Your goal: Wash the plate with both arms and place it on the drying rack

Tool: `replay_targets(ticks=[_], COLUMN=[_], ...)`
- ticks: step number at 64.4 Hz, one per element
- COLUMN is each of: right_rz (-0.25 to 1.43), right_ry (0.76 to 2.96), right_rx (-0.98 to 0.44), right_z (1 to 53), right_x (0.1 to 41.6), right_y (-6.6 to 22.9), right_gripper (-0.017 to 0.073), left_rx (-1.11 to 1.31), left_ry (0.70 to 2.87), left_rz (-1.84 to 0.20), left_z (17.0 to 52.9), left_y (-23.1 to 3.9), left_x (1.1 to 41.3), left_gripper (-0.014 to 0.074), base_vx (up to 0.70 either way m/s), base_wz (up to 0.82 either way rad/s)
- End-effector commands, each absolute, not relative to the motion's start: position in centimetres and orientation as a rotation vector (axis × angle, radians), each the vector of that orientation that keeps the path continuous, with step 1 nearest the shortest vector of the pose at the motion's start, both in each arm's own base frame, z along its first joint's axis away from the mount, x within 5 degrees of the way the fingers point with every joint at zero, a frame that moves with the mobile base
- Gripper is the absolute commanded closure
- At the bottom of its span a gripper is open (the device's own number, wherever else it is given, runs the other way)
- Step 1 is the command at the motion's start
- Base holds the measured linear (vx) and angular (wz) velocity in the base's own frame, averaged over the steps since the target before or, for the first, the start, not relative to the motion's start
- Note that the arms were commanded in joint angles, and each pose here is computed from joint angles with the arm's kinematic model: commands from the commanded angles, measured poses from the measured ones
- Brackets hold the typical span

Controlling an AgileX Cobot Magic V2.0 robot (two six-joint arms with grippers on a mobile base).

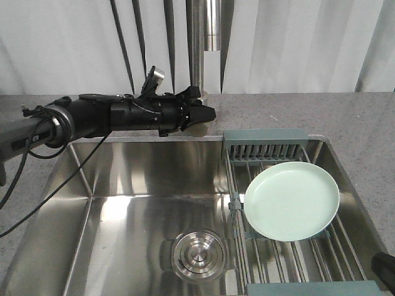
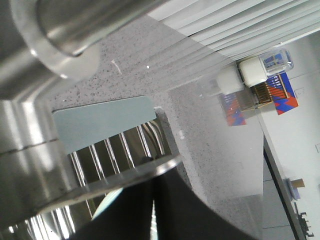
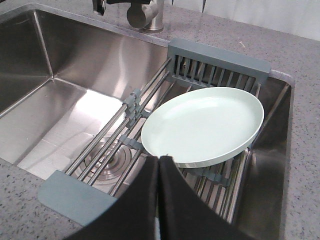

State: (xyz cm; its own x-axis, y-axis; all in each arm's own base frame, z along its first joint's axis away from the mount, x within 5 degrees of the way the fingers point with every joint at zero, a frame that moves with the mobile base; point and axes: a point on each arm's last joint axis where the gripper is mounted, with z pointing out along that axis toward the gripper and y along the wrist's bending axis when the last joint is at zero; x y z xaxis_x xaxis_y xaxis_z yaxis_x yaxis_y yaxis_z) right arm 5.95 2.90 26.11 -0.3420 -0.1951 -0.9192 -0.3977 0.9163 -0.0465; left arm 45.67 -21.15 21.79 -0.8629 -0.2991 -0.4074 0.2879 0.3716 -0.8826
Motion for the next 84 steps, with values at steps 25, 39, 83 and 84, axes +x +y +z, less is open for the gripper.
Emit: replay_targets(ticks=[25, 39, 83, 84], right_rz=[0.209, 0.207, 0.192, 0.192], right_ry=[1.856, 1.859, 1.864, 1.864], right_rx=[-0.393, -0.396, -0.405, -0.405], right_z=[27.5, 27.5, 27.4, 27.4], right_x=[6.3, 6.3, 6.3, 6.3], right_y=[2.8, 2.8, 2.7, 2.7], right_gripper=[0.0567, 0.0566, 0.0565, 0.0565], left_rx=[0.336, 0.625, 0.689, 0.685], left_ry=[2.108, 2.331, 2.334, 2.324], left_rz=[-1.685, -1.435, -0.851, -0.847], left_z=[27.6, 29.6, 34.6, 34.6], left_y=[-21.4, -20.2, -11.9, -11.7], left_x=[42.5, 39.5, 21.0, 20.6], left_gripper=[0.0599, 0.0599, 0.0599, 0.0599], base_vx=[0.00, 0.00, 0.00, 0.00], base_wz=[0.00, 0.00, 0.00, 0.00])
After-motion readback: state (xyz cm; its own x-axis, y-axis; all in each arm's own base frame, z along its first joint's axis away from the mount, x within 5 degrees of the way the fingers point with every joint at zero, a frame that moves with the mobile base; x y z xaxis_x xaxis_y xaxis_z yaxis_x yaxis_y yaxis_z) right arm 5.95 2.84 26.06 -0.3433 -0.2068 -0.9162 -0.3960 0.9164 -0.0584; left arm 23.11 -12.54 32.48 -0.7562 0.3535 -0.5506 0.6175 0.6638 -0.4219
